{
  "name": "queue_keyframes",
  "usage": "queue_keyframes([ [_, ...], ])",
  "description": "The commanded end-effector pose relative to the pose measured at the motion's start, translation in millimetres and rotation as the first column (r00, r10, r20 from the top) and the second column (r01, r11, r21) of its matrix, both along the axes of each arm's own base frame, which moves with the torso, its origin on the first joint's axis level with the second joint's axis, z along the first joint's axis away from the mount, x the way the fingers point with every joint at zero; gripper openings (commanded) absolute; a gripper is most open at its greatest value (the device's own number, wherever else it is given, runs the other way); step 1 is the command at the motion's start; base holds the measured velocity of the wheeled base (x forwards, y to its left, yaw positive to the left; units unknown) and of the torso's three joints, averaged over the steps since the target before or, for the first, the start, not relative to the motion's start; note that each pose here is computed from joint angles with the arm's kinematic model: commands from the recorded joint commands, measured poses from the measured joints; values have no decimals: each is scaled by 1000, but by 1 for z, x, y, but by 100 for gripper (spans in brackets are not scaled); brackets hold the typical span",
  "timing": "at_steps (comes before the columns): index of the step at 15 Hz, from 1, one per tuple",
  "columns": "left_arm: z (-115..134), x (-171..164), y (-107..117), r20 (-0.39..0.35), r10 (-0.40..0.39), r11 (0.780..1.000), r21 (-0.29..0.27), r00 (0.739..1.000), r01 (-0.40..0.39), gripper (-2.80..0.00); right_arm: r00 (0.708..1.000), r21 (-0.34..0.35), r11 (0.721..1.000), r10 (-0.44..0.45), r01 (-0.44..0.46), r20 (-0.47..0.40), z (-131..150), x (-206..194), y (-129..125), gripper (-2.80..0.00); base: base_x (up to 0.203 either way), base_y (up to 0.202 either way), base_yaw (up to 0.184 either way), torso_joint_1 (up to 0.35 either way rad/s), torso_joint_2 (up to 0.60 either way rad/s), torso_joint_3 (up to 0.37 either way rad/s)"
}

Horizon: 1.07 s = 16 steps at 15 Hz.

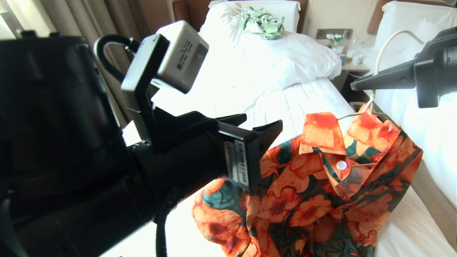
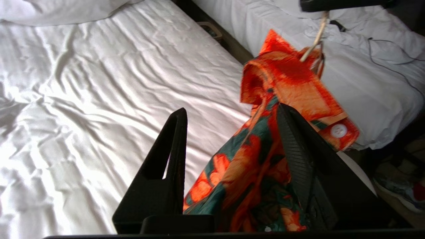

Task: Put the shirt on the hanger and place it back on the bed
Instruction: Take the clothes hanger out of the clothes

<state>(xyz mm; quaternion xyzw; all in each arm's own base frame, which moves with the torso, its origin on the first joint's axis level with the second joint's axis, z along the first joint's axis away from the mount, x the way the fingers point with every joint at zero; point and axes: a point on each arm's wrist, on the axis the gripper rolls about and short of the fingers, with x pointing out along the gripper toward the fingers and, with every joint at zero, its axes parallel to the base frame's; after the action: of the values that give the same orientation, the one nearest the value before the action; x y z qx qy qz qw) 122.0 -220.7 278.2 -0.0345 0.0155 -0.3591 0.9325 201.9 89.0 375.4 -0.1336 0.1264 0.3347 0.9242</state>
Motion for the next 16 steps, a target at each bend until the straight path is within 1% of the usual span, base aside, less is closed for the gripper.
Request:
queue_keyframes([
  [1, 0, 3, 32, 5, 77, 997, -19, 997, -77, -280, 999, 45, 999, -31, 29, 30, 6, 3, -4, -280, 0, 0, 0, 0, 0, 0],
  [2, -1, 4, 45, 8, 109, 994, -28, 994, -109, -280, 998, 65, 997, -47, 44, 44, 9, 1, -7, -280, 0, 0, 0, 0, 0, 0],
  [5, 8, -3, 80, 32, 183, 980, -88, 983, -180, -280, 993, 93, 994, -69, 60, 99, 20, -11, -15, -280, 0, 0, 0, 0, 0, 0],
  [6, 8, -5, 90, 35, 207, 975, -94, 978, -203, -280, 989, 113, 992, -78, 64, 127, 25, -13, -18, -280, 0, 0, 0, 0, 0, 0],
  [7, 5, -6, 98, 34, 233, 969, -93, 972, -229, -280, 982, 151, 986, -89, 64, 164, 33, -15, -19, -280, 0, 0, 0, 36, -199, -155],
  [8, 3, -4, 105, 33, 262, 962, -91, 964, -259, -280, 978, 192, 979, -100, 64, 184, 40, -18, -20, -280, 0, 0, 0, 58, -320, -254],
  [9, 3, -4, 111, 35, 285, 955, -98, 958, -281, -280, 975, 212, 975, -105, 62, 198, 45, -23, -22, -280, 0, 0, 0, 76, -390, -309],
  [12, 1, -4, 125, 38, 325, 941, -115, 945, -319, -280, 959, 239, 969, -121, 59, 258, 53, -32, -27, -280, 0, 0, 0, 100, -452, -352],
  [14, 6, -13, 136, 60, 343, 931, -154, 937, -331, -280, 952, 247, 968, -121, 50, 282, 58, -41, -29, -280, 0, 0, 0, 131, -487, -359],
  [16, 7, -17, 144, 67, 371, 920, -165, 926, -356, -280, 945, 252, 967, -121, 43, 304, 62, -44, -31, -280, 0, 0, 0, 152, -499, -356],
])
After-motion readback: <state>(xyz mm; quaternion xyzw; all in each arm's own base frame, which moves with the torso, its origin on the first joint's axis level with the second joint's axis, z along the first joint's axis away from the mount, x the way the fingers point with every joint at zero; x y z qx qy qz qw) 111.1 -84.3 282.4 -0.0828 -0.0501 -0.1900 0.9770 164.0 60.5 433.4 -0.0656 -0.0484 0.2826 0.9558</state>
